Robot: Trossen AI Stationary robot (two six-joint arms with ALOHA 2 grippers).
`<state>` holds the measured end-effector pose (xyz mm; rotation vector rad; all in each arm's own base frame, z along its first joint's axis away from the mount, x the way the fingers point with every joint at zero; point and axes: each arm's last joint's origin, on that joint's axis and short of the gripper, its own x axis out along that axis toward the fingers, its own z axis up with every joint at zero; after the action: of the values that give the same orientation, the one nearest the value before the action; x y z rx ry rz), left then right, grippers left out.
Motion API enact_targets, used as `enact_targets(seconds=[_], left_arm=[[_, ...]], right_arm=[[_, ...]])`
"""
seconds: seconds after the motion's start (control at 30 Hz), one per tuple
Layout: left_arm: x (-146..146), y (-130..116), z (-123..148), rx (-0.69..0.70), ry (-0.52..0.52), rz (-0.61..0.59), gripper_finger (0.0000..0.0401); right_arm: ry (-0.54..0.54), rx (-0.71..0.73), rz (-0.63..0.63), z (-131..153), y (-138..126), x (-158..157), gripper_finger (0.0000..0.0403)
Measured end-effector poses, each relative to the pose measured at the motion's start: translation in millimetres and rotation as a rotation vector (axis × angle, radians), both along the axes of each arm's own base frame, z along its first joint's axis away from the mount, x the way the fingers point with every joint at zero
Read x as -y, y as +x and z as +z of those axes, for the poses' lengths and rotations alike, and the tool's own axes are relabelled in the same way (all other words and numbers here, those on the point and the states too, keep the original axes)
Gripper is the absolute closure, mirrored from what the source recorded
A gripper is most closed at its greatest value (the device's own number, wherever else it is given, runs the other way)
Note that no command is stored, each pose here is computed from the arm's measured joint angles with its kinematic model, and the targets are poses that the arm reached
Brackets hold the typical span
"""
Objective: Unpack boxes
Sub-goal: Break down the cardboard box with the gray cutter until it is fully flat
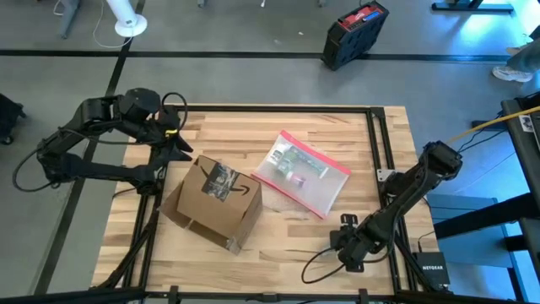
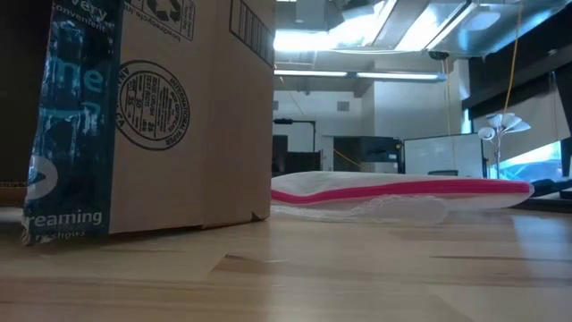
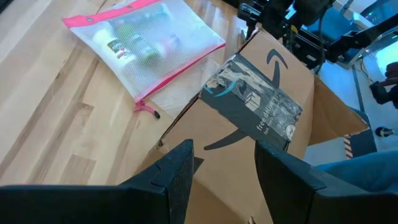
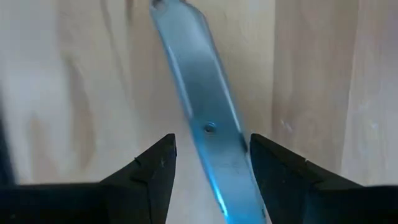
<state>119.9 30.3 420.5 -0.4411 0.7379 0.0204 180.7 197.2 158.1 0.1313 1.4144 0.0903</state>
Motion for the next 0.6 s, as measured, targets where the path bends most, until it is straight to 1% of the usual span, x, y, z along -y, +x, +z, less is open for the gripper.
enact_targets(seconds=[0.17,0.27,0.33,0.43,0.47,0.6], left_arm=[[-0.1,0.4,-0.1,-0.001,-0.001,0.0,0.024],[-0.1,0.2,-0.1,-0.001,-0.001,0.0,0.024],[-0.1,0.2,-0.1,-0.001,-0.001,0.0,0.024],[0.0,0.2,-0.1,-0.001,0.0,-0.001,0.024],[-0.1,0.3,-0.1,0.0,0.001,-0.001,0.024],[-0.1,0.5,-0.1,0.003,0.017,-0.016,0.024]], right_arm=[[-0.034,-0.043,0.002,-18.1,2.2,-2.8,0.0207],[-0.059,-0.059,-0.004,-22.1,5.0,-5.6,0.0212],[-0.083,-0.069,-0.023,-23.7,8.4,-5.7,0.0229],[-0.097,-0.091,-0.054,-21.5,14.0,-3.9,0.0281],[-0.095,-0.092,-0.059,-20.8,15.6,-3.1,0.0287],[-0.087,-0.083,-0.061,-16.9,24.3,0.0,0.0287]])
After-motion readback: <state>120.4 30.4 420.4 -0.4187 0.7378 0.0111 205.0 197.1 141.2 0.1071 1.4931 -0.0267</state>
